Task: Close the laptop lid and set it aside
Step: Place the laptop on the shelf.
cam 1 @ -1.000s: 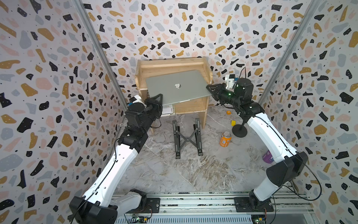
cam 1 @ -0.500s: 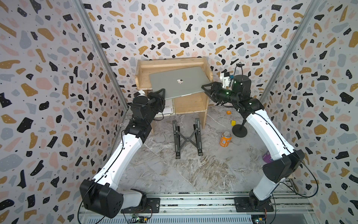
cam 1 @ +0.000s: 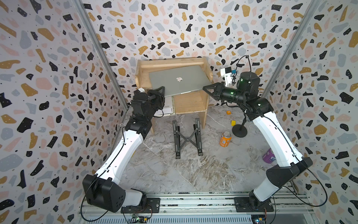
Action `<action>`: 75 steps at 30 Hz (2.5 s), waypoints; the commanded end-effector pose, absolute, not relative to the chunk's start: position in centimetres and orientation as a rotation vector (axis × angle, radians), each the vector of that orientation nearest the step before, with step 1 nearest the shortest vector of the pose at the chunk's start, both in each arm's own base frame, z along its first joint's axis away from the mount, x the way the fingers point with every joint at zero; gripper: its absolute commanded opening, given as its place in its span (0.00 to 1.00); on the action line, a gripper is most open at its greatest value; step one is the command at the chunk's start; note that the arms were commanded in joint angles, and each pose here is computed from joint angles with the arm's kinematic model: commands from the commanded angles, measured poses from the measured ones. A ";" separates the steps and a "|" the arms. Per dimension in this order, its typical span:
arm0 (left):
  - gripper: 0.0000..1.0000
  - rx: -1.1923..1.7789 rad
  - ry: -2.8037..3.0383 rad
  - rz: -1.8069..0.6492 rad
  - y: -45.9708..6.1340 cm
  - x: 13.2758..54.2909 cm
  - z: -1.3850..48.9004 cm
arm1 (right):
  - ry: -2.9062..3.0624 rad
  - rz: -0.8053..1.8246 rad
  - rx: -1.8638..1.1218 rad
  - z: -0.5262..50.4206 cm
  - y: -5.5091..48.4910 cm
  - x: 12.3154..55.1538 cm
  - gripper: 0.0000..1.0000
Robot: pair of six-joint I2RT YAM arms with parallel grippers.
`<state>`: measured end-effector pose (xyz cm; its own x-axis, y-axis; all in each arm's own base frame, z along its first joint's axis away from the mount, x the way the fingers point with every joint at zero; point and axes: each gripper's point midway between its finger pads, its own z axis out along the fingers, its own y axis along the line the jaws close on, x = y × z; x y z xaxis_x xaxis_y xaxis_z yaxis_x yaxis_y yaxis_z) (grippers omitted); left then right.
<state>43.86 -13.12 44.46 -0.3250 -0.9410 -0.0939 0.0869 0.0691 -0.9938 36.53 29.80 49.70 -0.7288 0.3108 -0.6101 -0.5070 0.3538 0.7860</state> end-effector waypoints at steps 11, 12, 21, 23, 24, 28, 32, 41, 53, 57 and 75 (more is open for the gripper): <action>0.24 -0.925 1.473 -1.337 -12.0 46.0 42.2 | 2.007 1.464 -0.354 47.5 36.0 35.9 0.00; 0.28 -0.922 1.469 -1.340 -12.0 46.0 42.3 | 2.014 1.463 -0.355 47.2 36.2 36.1 0.00; 0.61 -0.901 1.456 -1.355 -11.7 46.2 42.5 | 2.025 1.470 -0.347 46.4 37.7 38.0 0.00; 0.68 -0.889 1.450 -1.360 -11.7 46.1 42.6 | 2.022 1.477 -0.345 46.5 37.9 38.4 0.00; 0.71 -0.879 1.441 -1.364 -11.7 46.0 42.9 | 2.019 1.480 -0.341 46.6 38.0 38.6 0.00; 0.80 -0.834 1.412 -1.382 -11.7 45.5 43.8 | 2.002 1.488 -0.323 46.7 38.3 39.2 0.00; 0.86 -0.800 1.362 -1.405 -11.5 44.5 45.0 | 1.993 1.493 -0.306 46.6 38.6 39.8 0.00; 1.00 -0.722 1.272 -1.367 -9.8 39.6 47.3 | 1.964 1.523 -0.260 46.2 39.5 41.6 0.00; 1.00 -0.767 1.304 -1.331 -8.1 33.2 43.1 | 1.930 1.544 -0.205 46.2 40.2 43.3 0.00; 1.00 -0.758 1.344 -1.314 -8.0 31.5 41.6 | 1.922 1.543 -0.188 45.9 40.5 44.0 0.00; 1.00 -0.772 1.498 -1.248 -7.9 28.0 34.3 | 1.792 1.557 -0.326 49.1 40.6 42.5 0.00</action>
